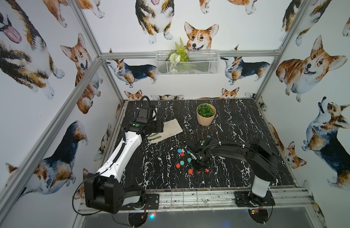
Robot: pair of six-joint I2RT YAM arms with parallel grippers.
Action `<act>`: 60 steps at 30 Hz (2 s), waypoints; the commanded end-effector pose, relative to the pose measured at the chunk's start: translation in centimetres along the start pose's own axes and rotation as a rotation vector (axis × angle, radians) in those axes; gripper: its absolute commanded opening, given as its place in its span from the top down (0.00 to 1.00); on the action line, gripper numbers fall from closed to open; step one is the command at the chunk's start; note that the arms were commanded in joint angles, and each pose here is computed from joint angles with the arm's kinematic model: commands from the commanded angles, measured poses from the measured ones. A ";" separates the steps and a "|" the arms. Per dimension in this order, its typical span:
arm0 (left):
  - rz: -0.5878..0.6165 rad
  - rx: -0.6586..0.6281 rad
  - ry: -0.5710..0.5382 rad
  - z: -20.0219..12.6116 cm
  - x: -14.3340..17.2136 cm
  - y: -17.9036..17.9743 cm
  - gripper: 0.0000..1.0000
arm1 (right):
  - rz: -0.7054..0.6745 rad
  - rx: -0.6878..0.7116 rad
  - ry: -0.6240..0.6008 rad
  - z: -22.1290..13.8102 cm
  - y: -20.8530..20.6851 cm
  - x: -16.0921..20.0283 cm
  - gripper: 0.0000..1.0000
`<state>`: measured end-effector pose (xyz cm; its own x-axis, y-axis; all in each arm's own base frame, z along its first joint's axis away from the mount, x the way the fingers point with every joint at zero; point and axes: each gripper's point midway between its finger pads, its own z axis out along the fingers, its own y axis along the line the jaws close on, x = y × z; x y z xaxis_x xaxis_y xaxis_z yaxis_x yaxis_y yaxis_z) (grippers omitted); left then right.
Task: Close the stamp cap
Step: Close the cover of the stamp, then place the stamp at the center of the board.
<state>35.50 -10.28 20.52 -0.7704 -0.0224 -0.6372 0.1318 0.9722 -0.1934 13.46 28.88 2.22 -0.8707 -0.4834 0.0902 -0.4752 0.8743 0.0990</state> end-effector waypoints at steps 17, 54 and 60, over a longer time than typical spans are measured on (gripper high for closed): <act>0.010 -0.006 -0.007 -0.1 -0.2 0.1 0.38 | -0.067 0.228 0.130 5.8 -2.1 2.7 1.00; 0.007 -0.003 0.007 0.4 0.0 0.1 0.38 | 0.412 0.062 -0.135 -6.9 -17.0 2.5 1.00; 0.007 -0.004 0.011 0.5 0.0 0.1 0.38 | 0.581 0.110 -0.144 -6.6 -21.1 3.5 1.00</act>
<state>35.64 -10.32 19.96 -0.7802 -0.0199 -0.6252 0.1290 0.9729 -0.1919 20.74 9.73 7.24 -0.9996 0.0145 -0.0256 0.0149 0.9998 -0.0137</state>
